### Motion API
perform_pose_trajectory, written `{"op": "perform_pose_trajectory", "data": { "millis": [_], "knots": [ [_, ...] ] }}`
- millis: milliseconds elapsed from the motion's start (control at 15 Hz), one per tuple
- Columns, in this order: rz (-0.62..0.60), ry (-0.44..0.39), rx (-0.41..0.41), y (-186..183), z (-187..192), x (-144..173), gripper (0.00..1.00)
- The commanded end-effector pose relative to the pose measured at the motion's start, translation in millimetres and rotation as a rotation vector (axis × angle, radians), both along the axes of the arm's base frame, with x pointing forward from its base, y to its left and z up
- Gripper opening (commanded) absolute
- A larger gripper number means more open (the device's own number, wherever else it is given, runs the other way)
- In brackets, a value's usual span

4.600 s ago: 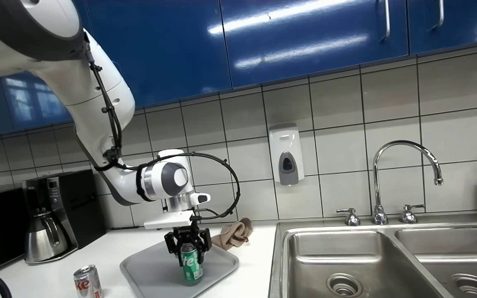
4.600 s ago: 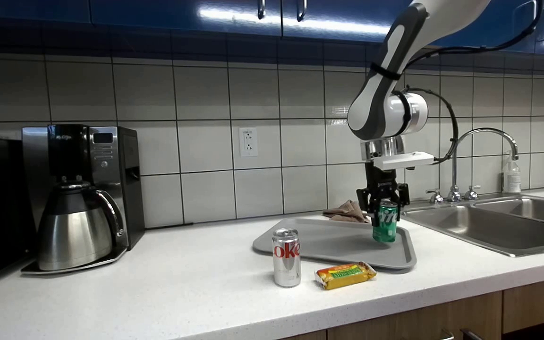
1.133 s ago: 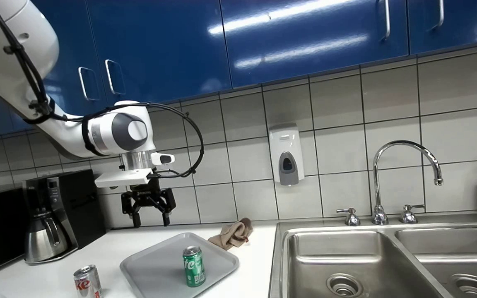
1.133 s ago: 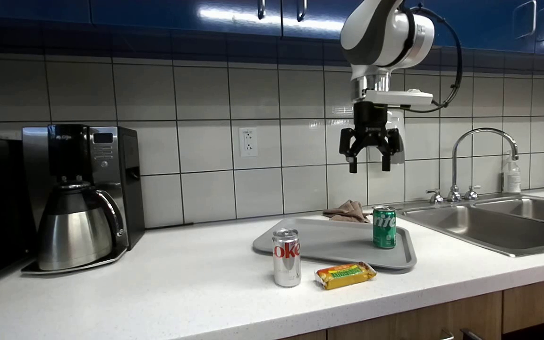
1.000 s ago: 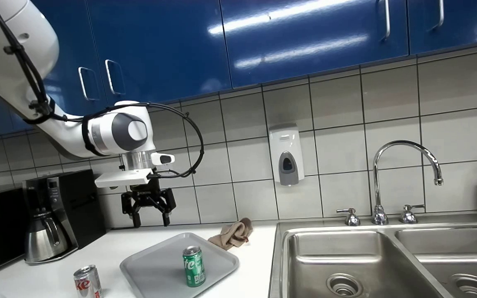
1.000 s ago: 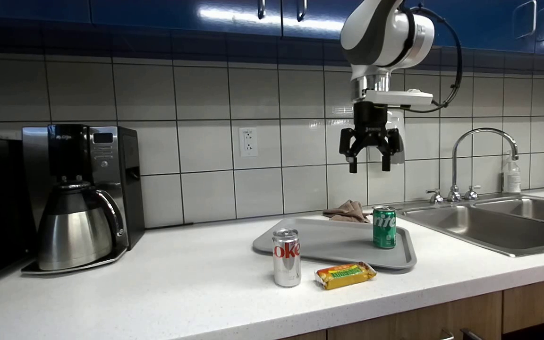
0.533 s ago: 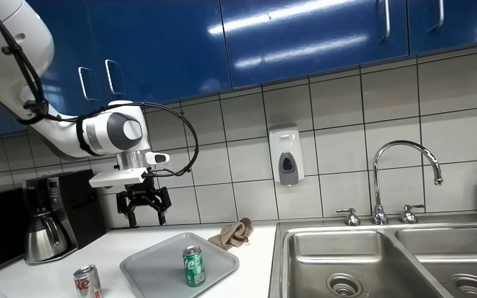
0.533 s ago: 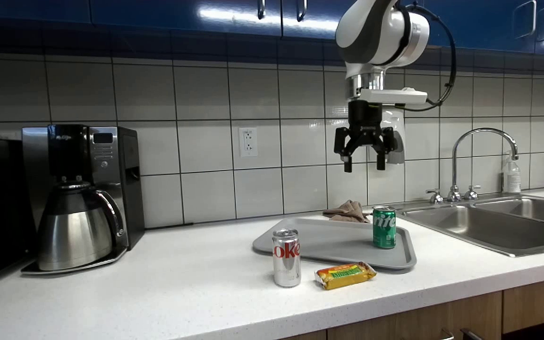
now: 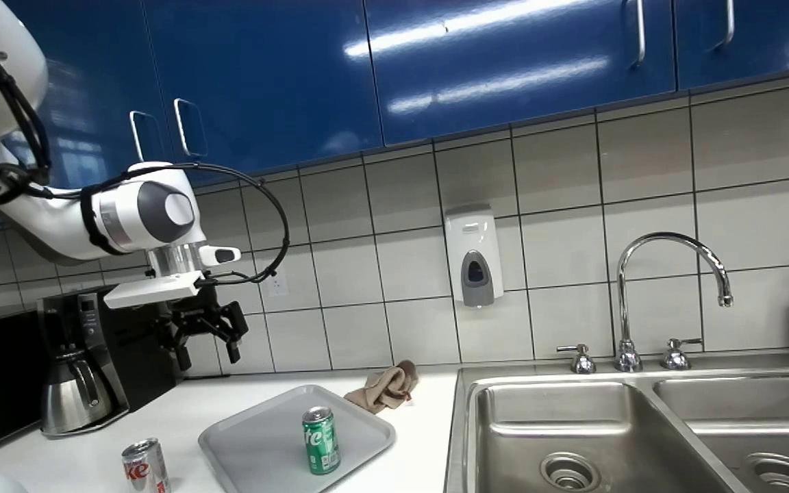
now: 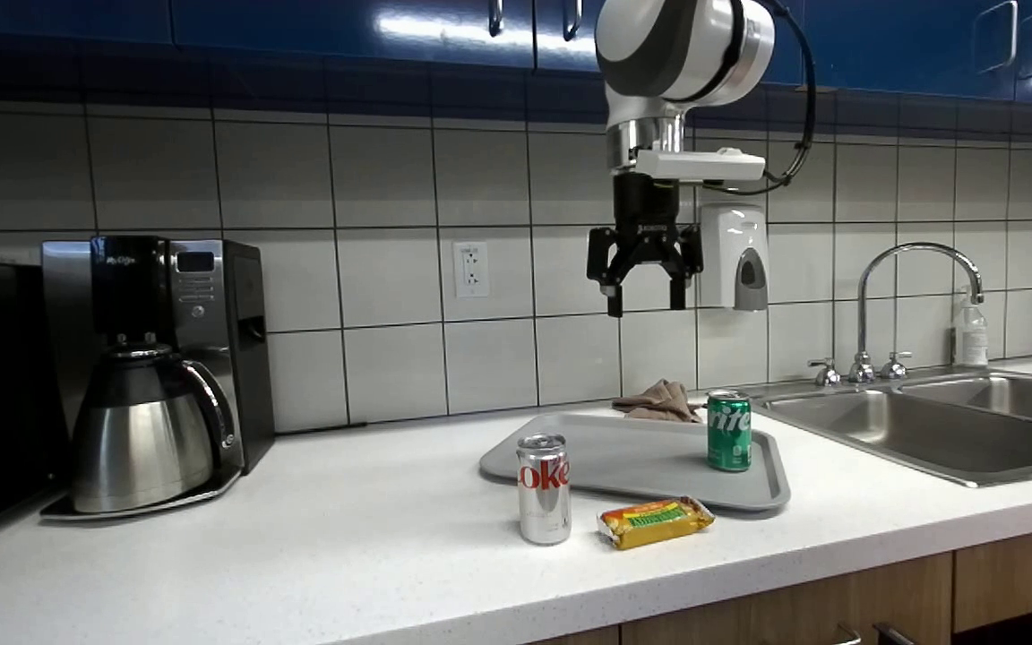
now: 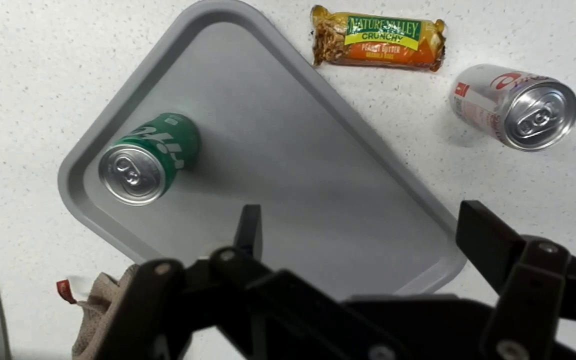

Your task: Take the sprite and coke from countertop and put them on the grey tray

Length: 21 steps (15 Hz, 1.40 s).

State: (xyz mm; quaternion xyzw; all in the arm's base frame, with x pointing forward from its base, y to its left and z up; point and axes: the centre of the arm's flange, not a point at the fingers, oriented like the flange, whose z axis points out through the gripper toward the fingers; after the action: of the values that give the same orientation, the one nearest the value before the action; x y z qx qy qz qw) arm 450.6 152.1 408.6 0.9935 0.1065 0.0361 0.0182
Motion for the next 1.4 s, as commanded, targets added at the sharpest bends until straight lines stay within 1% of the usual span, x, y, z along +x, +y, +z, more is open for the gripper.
{"op": "perform_pose_trajectory", "data": {
  "millis": [0,333,533,800,1333],
  "knots": [
    [0.014,-0.007,-0.022,32.0,11.6,-7.0,1.00],
    [0.040,-0.019,-0.020,76.2,12.6,-19.7,1.00],
    [0.065,0.001,-0.025,95.1,6.2,-27.8,1.00],
    [0.094,0.032,-0.027,108.2,-9.3,-32.5,1.00],
    [0.147,0.073,-0.020,128.1,-34.7,-25.6,1.00]
  ]
}}
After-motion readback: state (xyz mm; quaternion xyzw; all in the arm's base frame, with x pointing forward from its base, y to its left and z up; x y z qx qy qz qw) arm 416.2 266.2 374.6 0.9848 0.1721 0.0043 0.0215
